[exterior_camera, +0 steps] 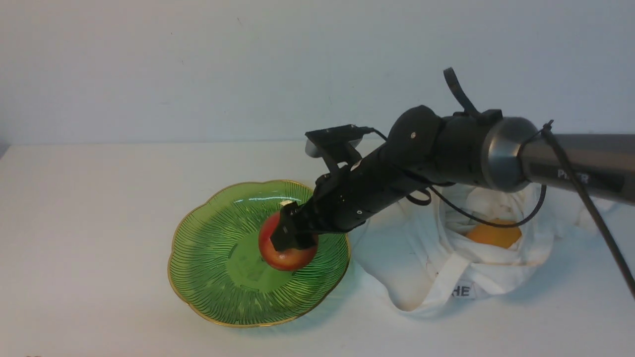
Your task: Take the fruit out of the cloth bag on the white table and place them on a plate.
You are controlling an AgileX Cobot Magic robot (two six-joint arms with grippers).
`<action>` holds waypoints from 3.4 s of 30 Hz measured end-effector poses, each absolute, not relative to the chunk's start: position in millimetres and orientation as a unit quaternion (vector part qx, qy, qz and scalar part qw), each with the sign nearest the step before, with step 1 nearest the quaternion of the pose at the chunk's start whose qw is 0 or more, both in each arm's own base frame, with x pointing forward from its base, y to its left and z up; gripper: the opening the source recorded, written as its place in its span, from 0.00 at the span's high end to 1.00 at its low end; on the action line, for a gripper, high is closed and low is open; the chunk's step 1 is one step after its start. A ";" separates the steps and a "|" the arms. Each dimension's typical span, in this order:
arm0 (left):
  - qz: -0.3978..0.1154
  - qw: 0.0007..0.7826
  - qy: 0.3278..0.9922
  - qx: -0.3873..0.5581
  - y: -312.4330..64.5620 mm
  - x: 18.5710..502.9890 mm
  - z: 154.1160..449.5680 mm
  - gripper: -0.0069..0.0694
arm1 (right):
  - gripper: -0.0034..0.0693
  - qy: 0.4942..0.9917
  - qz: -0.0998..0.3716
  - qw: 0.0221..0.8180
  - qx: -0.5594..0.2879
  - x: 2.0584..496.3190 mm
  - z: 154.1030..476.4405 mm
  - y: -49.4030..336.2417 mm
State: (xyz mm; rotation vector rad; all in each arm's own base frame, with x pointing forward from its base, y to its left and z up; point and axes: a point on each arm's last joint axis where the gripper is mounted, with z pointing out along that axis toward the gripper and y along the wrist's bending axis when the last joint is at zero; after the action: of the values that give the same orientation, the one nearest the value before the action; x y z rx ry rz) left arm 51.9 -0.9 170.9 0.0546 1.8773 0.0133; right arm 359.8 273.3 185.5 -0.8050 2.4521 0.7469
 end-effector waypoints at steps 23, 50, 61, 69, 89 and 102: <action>0.006 0.591 0.807 0.023 -0.9 51.9 170.9 0.92 | 0.63 0.899 0.161 0.270 -0.306 349.3 328.8 244.0; 0.006 0.591 0.807 0.023 -0.9 51.9 170.9 0.92 | 0.97 0.750 0.204 0.602 -0.181 101.9 411.7 64.8; 0.006 0.591 0.807 0.023 -0.9 51.9 170.9 0.92 | 0.97 0.739 0.267 0.601 -0.149 89.4 391.7 62.4; 0.006 0.591 0.807 0.023 -0.9 51.9 170.9 0.92 | 0.97 0.727 0.232 0.624 -0.168 91.3 393.9 60.0; 0.006 0.591 0.807 0.023 -0.9 51.9 170.9 0.92 | 0.97 0.773 -0.039 0.632 -0.043 68.2 227.8 -1.4; 0.006 0.591 0.807 0.023 -0.9 51.9 170.9 0.92 | 0.97 0.778 -0.037 0.627 0.023 54.4 180.6 -6.6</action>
State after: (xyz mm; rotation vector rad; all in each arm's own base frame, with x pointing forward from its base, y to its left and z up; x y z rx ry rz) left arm 51.9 -0.9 170.9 0.0546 1.8772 0.0133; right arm 54.4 -6.6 180.6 0.0538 1.7840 -0.0856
